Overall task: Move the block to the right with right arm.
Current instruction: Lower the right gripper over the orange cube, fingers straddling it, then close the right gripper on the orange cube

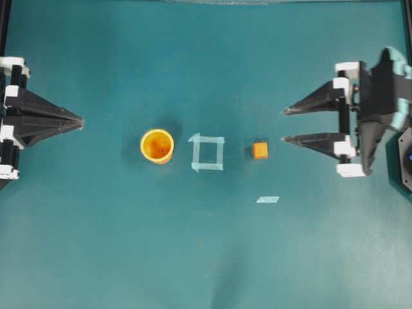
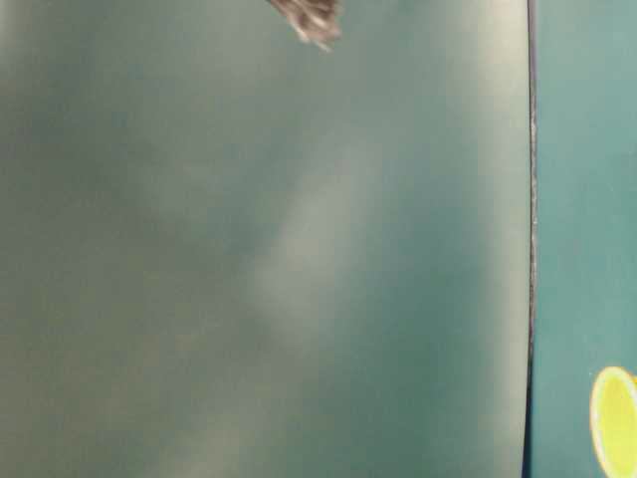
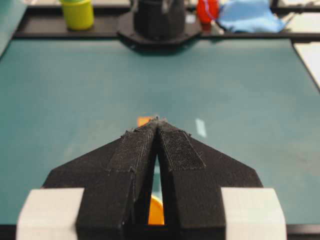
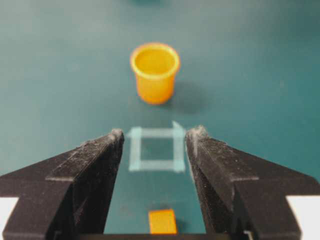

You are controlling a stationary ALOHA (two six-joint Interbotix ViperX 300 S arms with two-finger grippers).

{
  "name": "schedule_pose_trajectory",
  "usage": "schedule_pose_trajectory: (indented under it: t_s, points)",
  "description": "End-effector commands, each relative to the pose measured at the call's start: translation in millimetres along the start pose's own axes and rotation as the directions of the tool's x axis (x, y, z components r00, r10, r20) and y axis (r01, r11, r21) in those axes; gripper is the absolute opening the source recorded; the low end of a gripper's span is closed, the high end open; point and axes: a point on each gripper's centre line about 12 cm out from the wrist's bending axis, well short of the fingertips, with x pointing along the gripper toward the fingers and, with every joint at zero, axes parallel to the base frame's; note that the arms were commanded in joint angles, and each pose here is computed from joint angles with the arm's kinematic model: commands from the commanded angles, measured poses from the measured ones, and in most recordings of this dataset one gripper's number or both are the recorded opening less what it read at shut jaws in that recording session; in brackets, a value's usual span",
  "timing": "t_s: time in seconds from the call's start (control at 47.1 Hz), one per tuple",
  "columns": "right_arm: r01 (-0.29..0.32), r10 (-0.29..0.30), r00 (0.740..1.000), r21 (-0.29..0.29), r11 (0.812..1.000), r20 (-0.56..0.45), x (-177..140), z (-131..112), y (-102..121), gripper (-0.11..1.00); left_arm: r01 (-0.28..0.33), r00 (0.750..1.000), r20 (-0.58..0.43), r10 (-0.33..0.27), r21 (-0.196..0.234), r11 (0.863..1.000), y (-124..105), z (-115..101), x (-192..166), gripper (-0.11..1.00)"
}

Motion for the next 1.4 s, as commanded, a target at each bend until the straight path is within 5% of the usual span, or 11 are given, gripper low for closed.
schedule_pose_trajectory:
  t_s: [0.0, 0.531, 1.379]
  points:
    - [0.011, -0.010, 1.000, 0.005, 1.000, -0.015, 10, 5, -3, 0.58, -0.002, 1.000, 0.028, 0.002, 0.002, 1.000, 0, 11, 3, 0.00]
    - [0.000, -0.019, 0.941, -0.055, 0.998, -0.337, 78, -50, -6, 0.59, -0.001, 1.000, 0.000, 0.001, 0.002, 1.000, 0, 7, 3, 0.00]
    - [-0.002, -0.013, 0.904, -0.034, 0.999, -0.427, 97, -114, -6, 0.59, -0.001, 1.000, 0.000, 0.001, 0.003, 1.000, 0, 7, 3, 0.00]
